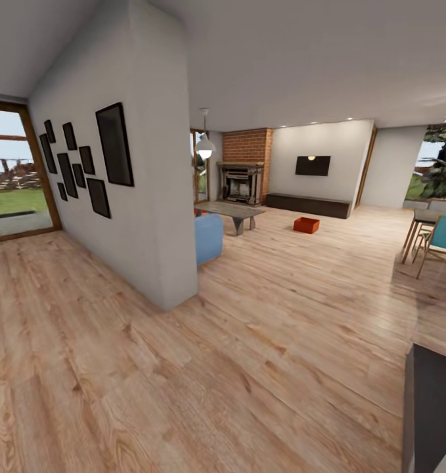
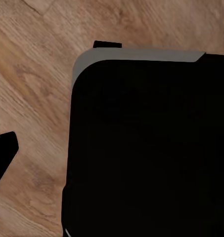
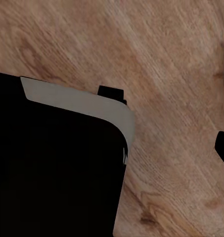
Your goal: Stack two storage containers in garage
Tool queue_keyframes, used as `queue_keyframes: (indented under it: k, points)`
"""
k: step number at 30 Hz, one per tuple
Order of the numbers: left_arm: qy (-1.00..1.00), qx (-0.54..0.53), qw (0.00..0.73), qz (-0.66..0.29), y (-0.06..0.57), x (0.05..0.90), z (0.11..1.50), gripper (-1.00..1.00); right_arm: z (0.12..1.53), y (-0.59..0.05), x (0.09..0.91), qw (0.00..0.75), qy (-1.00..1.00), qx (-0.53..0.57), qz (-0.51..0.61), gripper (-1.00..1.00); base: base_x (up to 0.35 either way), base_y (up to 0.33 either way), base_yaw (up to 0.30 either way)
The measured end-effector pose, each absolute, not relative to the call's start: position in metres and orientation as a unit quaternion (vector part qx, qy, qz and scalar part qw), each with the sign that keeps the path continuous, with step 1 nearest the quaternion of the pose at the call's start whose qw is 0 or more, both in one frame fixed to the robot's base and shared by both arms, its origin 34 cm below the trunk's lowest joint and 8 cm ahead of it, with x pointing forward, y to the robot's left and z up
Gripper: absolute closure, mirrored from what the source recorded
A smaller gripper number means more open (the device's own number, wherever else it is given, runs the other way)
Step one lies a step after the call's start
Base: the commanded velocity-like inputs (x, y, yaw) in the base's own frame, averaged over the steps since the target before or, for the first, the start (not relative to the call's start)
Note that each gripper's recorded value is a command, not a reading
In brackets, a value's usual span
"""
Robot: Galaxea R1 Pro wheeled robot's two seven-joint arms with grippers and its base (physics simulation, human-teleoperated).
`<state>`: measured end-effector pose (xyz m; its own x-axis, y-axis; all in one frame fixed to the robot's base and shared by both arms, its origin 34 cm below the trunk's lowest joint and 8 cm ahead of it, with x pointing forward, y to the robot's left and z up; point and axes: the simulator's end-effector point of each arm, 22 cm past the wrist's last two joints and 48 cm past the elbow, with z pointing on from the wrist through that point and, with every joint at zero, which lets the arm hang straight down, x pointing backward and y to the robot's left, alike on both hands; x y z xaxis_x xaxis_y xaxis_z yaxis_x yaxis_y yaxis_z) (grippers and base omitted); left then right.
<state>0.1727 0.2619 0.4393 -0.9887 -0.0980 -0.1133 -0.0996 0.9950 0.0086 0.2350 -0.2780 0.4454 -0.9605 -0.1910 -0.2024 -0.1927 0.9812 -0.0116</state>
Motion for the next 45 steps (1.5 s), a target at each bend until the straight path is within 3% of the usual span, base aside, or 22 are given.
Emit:
queue_keyframes:
  k: [10, 34, 45]
  points:
    - [0.997, -0.050, 0.056, 0.007, 0.2621, 0.1726, 0.4393, -1.00, 0.4454, -0.2781, 0.2350, 0.102, 0.990, -0.097, 0.004, -1.00, 0.323, 0.000, -0.212]
    - [0.997, -0.050, 0.057, 0.007, 0.2620, 0.1726, 0.4393, -1.00, 0.4454, -0.2780, 0.2349, 0.102, 0.990, -0.097, 0.004, -1.00, 0.323, 0.000, -0.006]
    - [0.997, -0.050, 0.056, 0.007, 0.2619, 0.1727, 0.4393, -1.00, 0.4454, -0.2783, 0.2346, 0.102, 0.990, -0.097, 0.004, -1.00, 0.322, 0.000, -0.213]
